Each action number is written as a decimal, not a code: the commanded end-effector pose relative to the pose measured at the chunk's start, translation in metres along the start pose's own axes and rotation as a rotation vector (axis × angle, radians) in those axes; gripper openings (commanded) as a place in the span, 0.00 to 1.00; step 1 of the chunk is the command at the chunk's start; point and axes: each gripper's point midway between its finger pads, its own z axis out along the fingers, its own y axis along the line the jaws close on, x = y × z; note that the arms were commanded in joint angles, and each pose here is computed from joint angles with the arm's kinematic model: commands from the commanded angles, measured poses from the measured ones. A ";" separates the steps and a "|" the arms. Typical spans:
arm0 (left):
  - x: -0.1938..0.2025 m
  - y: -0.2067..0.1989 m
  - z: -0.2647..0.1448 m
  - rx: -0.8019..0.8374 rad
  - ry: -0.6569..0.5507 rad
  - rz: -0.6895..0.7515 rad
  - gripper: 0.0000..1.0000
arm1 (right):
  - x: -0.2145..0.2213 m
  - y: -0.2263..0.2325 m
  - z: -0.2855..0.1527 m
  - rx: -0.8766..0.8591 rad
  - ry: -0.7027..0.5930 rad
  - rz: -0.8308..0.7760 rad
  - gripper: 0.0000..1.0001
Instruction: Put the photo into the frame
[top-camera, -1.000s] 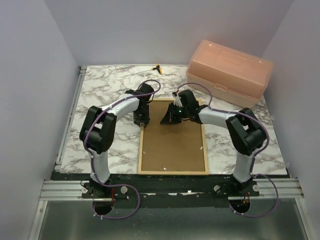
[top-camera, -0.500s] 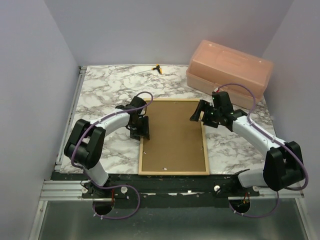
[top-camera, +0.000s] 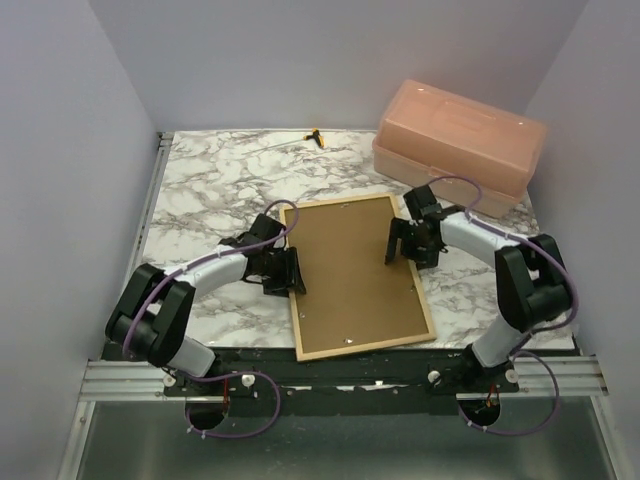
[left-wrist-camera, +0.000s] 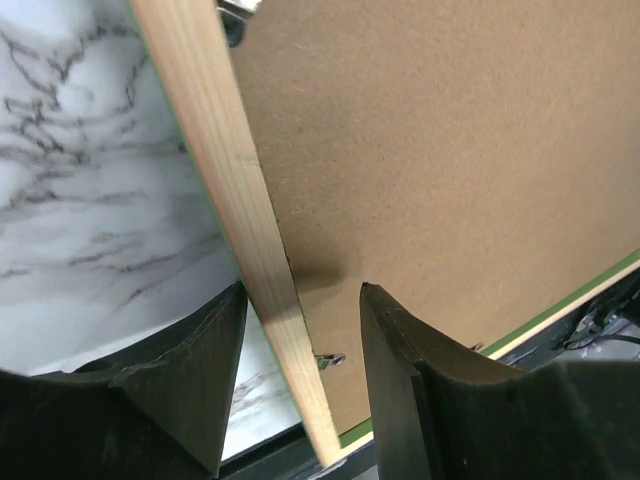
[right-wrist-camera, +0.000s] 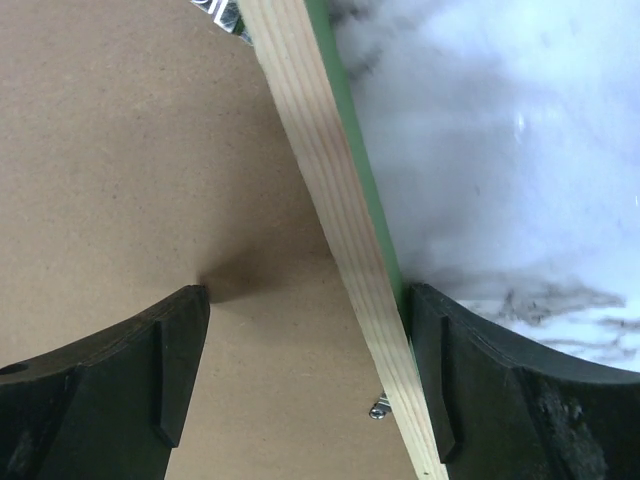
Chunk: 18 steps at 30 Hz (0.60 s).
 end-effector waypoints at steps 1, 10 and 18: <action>0.044 -0.003 0.005 0.050 0.087 -0.022 0.50 | -0.015 0.058 0.022 -0.096 0.018 -0.115 0.85; 0.083 -0.031 -0.007 0.122 0.088 -0.048 0.51 | -0.091 0.126 0.050 -0.127 -0.076 -0.237 0.90; 0.109 -0.083 -0.013 0.183 0.136 0.024 0.79 | -0.159 0.124 0.046 0.084 -0.202 -0.284 1.00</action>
